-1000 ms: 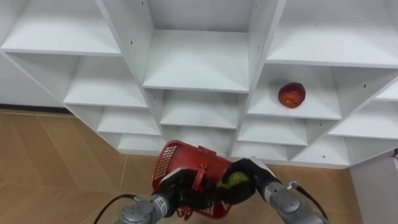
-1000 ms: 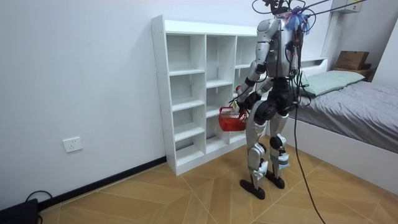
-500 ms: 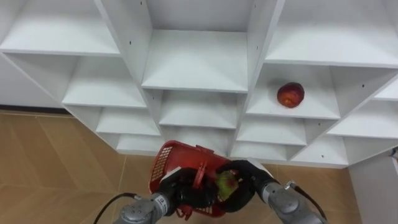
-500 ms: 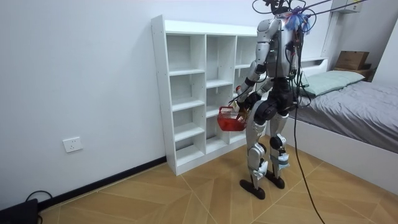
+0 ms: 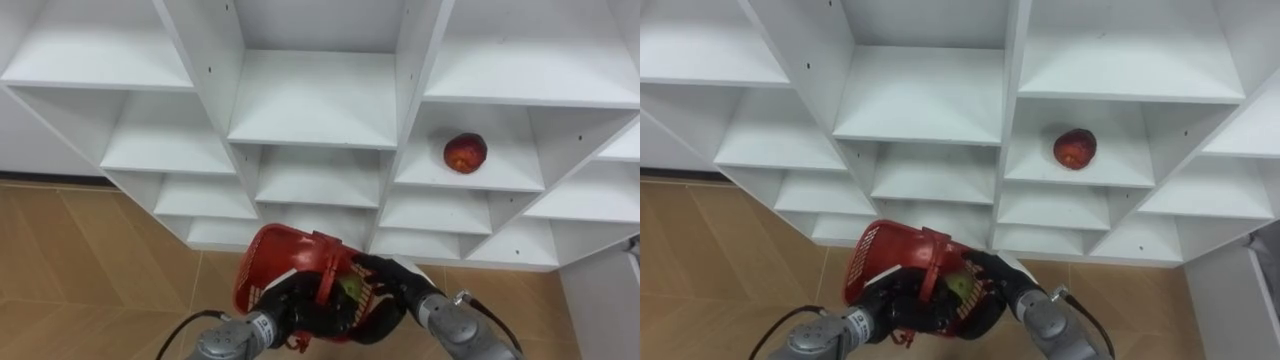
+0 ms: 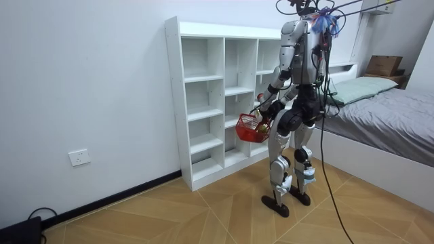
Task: Collect fruits from the closet
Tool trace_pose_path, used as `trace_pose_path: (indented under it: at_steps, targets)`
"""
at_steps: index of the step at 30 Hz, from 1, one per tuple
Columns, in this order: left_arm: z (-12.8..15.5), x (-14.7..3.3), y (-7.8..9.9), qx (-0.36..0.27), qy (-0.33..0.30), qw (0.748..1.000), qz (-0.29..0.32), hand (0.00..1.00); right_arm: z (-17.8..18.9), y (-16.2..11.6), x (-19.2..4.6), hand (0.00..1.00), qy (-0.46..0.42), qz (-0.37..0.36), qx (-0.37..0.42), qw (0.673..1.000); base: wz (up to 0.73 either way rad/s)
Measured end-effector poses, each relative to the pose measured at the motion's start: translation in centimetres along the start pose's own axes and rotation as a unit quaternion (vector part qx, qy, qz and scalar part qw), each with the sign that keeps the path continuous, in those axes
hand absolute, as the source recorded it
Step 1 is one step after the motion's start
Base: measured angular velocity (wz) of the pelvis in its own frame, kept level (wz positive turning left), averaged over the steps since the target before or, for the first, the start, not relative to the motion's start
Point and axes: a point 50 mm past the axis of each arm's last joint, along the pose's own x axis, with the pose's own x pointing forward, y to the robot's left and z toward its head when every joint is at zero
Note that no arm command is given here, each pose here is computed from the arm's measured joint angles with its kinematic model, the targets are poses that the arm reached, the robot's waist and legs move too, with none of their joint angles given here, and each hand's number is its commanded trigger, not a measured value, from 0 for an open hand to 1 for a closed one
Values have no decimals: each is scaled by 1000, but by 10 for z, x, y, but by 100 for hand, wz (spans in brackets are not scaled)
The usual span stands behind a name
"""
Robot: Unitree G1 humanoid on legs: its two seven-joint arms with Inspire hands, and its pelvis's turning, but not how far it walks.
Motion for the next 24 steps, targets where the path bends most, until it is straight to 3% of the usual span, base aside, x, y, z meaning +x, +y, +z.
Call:
trace_pose_path:
  at_steps: [20, 24]
  targets:
    - [-11, -3, 3, -11, 24, 1000, 4, 100, -9, 3, -1, 0, 19, 14, 4, 1000, 0]
    - [-17, -9, 11, -8, 33, 999, 16, 100, -11, 5, -2, 0, 19, 16, 7, 1000, 0]
